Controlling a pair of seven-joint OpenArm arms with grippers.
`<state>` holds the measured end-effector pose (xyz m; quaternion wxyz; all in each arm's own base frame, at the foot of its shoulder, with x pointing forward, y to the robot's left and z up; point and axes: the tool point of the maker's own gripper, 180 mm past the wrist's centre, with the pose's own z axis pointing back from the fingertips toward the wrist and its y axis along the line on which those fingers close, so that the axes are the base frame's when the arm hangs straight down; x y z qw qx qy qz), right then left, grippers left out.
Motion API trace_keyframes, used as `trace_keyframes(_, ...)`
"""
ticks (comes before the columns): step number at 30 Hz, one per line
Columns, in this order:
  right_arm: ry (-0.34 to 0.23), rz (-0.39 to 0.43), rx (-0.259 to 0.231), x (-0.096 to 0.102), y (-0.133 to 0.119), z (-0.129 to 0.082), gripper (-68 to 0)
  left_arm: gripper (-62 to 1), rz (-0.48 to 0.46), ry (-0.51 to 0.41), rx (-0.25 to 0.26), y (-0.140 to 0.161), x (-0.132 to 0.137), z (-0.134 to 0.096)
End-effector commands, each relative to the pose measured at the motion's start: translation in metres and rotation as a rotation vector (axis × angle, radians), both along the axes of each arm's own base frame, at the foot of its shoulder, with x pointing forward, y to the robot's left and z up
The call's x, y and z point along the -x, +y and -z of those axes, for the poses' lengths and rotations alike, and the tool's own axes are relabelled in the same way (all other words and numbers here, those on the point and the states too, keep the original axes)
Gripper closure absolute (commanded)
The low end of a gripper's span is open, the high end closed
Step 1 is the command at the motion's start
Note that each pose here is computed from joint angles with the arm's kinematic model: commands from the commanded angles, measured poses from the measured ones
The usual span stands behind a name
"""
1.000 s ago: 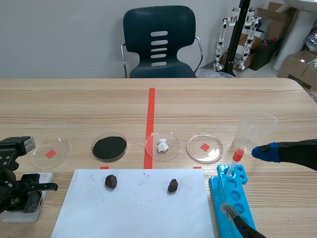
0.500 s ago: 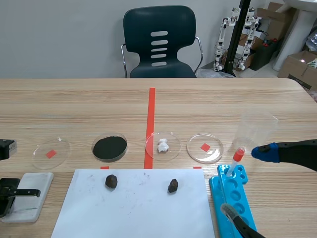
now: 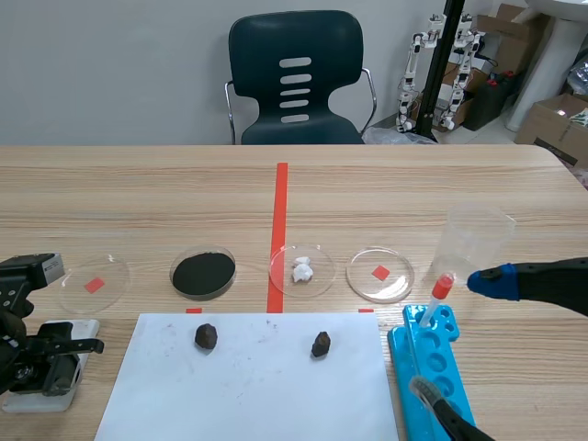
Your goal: Rub the mineral on the streak plate below the first streak
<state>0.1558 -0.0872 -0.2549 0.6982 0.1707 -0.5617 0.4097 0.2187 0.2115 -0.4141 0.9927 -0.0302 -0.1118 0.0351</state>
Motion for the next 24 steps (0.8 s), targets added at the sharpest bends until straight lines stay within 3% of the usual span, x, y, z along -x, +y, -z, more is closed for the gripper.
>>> trace_keyframes(1,-0.008,0.001,-0.019,-0.001,0.001,-0.004,-52.9,-5.1,0.001,0.001,-0.023,0.004,0.002,0.001)
trace_keyframes(17,-0.008,0.001,-0.019,-0.001,0.001,-0.004,-52.9,-5.1,-0.06,0.053,-0.414,0.075,0.012,-0.01)
trace_keyframes(24,-0.008,0.001,-0.019,-0.001,0.001,-0.004,-52.9,-5.1,-0.069,0.016,-0.434,0.078,0.006,-0.013)
